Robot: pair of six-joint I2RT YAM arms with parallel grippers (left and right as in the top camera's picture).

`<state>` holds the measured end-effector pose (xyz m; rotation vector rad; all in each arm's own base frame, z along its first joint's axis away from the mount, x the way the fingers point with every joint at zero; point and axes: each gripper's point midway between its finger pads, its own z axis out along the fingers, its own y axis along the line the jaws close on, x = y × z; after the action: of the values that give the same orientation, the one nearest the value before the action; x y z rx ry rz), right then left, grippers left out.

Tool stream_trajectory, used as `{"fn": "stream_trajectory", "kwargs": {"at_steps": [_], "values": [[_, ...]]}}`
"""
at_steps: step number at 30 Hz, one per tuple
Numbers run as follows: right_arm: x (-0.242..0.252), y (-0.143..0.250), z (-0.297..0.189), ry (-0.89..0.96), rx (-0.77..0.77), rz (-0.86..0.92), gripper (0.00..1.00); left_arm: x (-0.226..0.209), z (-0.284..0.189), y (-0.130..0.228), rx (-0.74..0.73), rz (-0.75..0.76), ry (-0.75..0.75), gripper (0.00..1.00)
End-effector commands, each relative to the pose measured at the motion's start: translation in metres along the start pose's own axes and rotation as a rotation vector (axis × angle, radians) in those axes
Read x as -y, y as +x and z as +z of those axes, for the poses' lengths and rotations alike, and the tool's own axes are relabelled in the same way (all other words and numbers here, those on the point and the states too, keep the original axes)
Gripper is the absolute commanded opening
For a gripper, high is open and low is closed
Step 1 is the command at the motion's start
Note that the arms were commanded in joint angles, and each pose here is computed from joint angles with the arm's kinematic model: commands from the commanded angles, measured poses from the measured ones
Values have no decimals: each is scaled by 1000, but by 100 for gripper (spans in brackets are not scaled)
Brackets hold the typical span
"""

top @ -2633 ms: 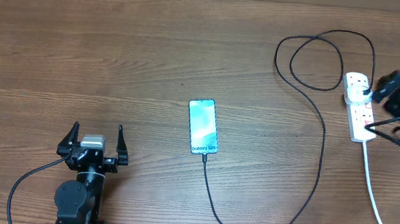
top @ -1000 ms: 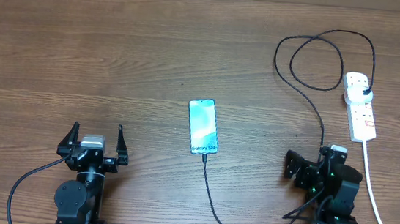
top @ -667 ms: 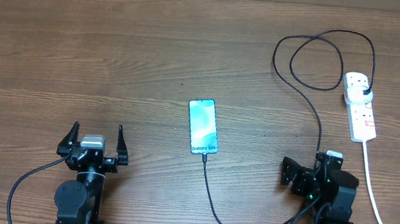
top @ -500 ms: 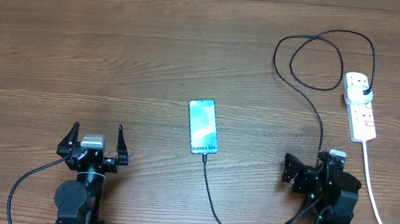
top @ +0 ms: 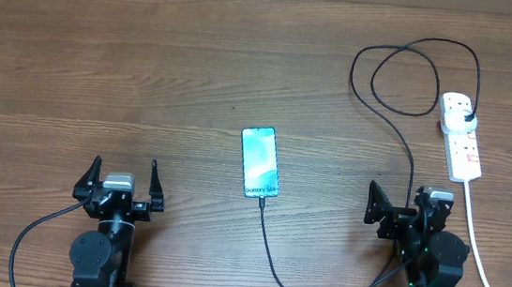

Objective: Plug charger to phone and switch on socket

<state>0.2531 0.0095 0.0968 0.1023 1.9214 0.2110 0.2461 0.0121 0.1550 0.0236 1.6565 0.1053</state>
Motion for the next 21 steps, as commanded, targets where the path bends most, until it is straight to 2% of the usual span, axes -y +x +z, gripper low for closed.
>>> {"fn": "stream_trajectory", "kwargs": {"at_steps": [1,13,21], "values": [[-6,-6,-2,-17,38,-18,100,-2,0,-1,9,15,-6,100],[-33,-39,-18,-119,202,-66,100,-2,0,-1,9,15,-6,100],[-49,-59,-33,-171,312,-169,100,-2,0,-1,9,15,-6,100]]}}
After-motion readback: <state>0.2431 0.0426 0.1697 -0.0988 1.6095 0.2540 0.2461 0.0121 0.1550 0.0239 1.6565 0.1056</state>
